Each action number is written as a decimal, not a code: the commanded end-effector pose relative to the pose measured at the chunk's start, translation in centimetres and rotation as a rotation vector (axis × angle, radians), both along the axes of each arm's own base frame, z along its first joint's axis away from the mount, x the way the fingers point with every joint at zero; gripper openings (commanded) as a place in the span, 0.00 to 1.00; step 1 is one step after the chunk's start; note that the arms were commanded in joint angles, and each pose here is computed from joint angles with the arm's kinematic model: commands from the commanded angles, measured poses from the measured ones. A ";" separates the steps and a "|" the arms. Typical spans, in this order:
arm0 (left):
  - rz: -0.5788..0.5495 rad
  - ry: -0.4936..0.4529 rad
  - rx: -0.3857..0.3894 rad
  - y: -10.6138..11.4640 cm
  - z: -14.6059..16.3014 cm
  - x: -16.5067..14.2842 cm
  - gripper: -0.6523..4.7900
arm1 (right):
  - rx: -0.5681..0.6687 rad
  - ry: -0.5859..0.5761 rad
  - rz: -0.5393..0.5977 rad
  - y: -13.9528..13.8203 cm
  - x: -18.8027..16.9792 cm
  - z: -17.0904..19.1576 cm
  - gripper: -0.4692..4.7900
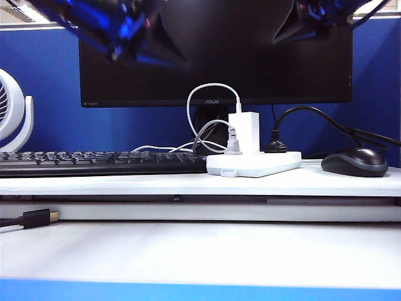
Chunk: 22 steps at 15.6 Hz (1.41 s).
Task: Unplug the white charger from the socket, then place it next to the socket.
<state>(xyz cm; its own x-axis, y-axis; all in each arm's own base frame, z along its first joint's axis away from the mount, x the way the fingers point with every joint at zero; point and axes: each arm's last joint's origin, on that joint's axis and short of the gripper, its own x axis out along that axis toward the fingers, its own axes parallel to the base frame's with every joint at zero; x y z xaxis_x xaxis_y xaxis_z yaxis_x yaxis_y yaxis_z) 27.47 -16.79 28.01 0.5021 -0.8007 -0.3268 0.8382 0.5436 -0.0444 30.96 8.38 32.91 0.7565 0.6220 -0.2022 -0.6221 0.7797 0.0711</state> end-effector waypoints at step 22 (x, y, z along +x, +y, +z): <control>-0.101 -0.006 0.043 -5.9 -4.7 0.9 0.11 | -0.190 0.204 0.201 4.1 3.6 -9.3 0.64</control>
